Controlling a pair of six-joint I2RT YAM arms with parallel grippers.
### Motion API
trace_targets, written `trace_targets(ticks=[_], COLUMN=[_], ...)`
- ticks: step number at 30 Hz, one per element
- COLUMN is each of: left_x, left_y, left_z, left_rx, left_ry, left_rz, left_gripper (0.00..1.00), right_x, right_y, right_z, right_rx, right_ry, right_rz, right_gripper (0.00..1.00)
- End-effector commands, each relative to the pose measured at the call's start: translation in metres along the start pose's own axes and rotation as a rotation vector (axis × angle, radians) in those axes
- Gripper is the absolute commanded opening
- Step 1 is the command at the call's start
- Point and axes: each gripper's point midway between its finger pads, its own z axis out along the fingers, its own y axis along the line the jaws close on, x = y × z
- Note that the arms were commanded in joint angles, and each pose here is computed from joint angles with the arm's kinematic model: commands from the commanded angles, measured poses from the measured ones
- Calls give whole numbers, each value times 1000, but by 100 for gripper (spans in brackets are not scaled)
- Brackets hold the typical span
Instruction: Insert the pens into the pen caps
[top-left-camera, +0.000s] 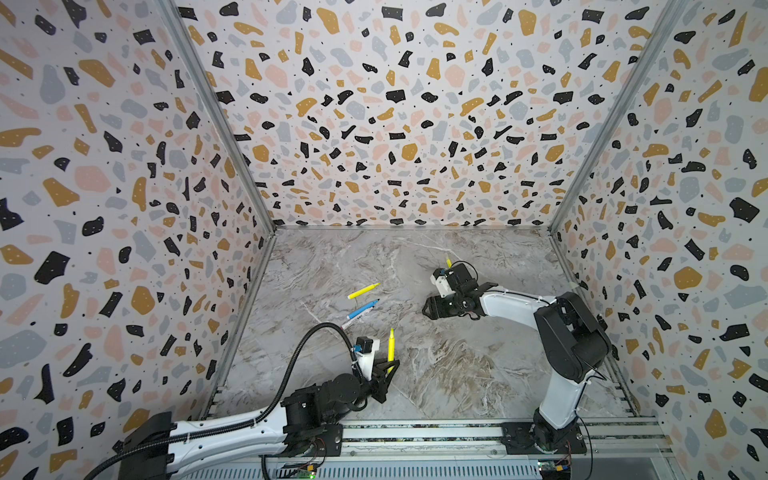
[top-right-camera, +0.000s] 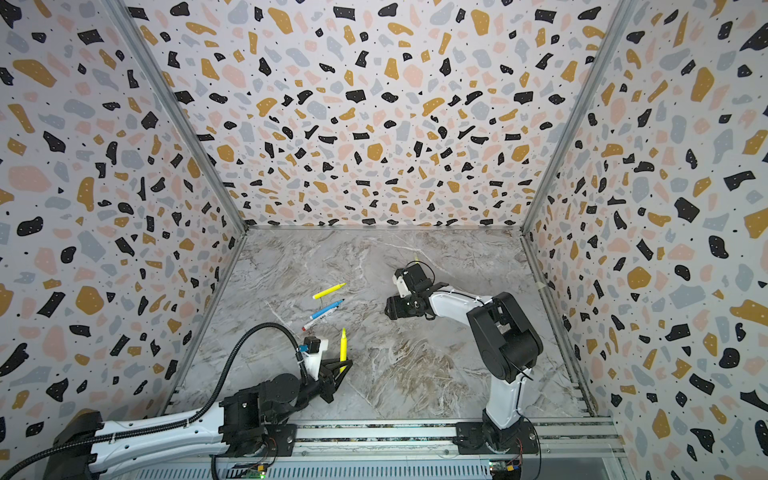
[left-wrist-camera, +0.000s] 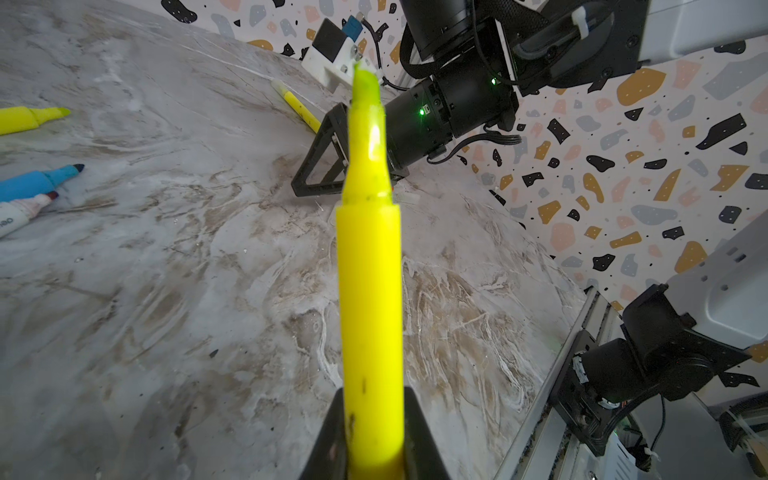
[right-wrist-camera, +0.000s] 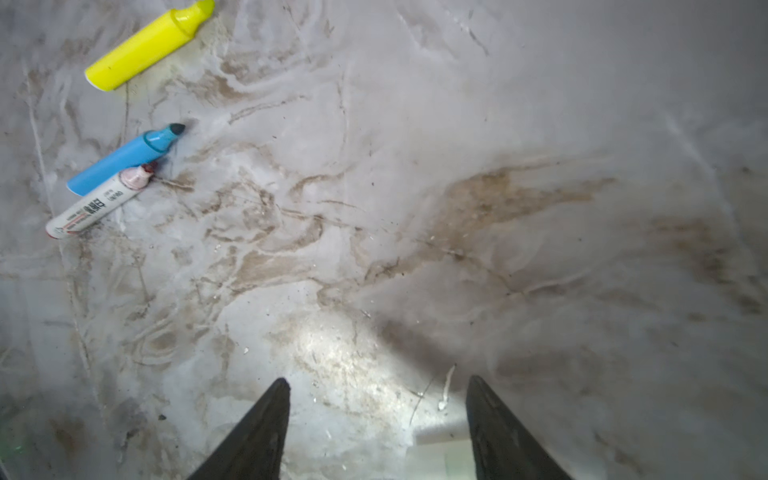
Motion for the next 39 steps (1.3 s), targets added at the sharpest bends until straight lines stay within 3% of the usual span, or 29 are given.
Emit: trace_targets(ticks=[1,20,30,39], left_x=[-7,-6,-5,-4], left_y=[-1,0,0,1], left_z=[-2,-2,-1,-2], left_rx=[2,2,9,9], left_ry=[-35,-37,-39,-38], left_rz=[-16,-21,-27,-30], left_gripper=[0,0,1,1], right_x=[-5,29,60,62], right_y=[-1,-15,6,19], right_z=[-5,-12,-16,-21], right_rx=[12,47,17,-13], right_ry=[-2,17,14,6], right_rz=[-25,0,2,-25], right_gripper=[68,67,67,67])
